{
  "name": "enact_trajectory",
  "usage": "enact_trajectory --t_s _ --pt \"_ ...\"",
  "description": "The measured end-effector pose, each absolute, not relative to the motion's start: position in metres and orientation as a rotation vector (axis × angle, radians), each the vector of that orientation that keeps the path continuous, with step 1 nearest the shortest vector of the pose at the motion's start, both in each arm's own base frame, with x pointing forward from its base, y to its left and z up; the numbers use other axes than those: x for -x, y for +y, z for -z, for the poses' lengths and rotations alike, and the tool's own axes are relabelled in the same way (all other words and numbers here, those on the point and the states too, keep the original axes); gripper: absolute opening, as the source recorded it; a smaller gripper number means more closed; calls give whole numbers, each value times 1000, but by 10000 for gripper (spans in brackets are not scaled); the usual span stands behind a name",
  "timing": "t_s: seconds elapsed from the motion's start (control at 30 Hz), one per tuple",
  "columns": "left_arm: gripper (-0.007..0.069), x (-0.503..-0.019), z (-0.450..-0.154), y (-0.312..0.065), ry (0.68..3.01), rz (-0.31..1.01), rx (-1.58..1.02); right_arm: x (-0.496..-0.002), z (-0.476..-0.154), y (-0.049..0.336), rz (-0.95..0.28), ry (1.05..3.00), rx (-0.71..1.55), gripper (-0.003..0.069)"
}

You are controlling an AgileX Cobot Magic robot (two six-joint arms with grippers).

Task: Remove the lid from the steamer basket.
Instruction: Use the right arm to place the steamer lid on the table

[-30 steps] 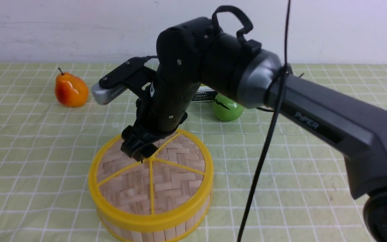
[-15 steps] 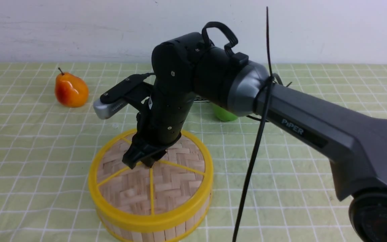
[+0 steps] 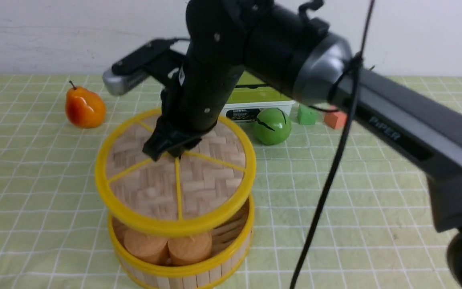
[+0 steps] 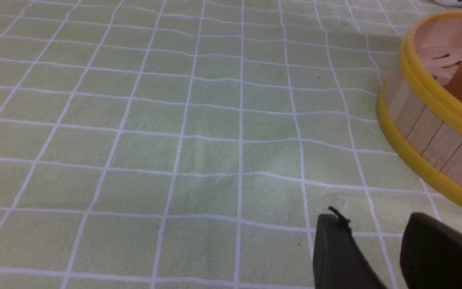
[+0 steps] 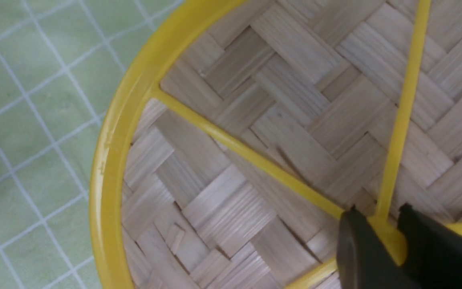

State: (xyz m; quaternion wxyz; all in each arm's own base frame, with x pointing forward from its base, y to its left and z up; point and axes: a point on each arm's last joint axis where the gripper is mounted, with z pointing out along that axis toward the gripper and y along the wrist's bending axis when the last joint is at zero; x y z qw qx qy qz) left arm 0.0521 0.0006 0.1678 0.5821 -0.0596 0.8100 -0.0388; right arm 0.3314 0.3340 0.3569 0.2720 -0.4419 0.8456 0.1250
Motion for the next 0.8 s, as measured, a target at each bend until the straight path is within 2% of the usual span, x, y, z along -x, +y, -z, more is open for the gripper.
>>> enact_trajectory --t_s 0.17,0.2,0.33,0.43,0.47,0.57,0.63,0.7,0.8 --pt "239 -52 -168 1 1892 91 139 -319 -409 295 -320 2208 1093 80" --pt "239 -52 -168 1 1892 91 139 -317 -417 274 -302 2234 1048 80" --pt "239 -52 -168 1 1892 91 139 -309 -415 226 -251 2335 971 80" --pt "239 -52 -168 1 1892 91 139 -309 -383 179 -186 2510 879 80" --pt "239 -52 -168 1 1892 91 139 -308 -376 176 -179 2536 877 80" --pt "239 -52 -168 1 1892 91 139 -316 -328 138 -162 2657 721 80" --pt "239 -52 -168 1 1892 91 139 -320 -311 129 -175 2670 658 80" --pt "239 -52 -168 1 1892 91 139 -333 -272 118 -190 2672 552 80" --pt "239 -52 -168 1 1892 91 139 -346 -244 113 -180 2673 498 80"
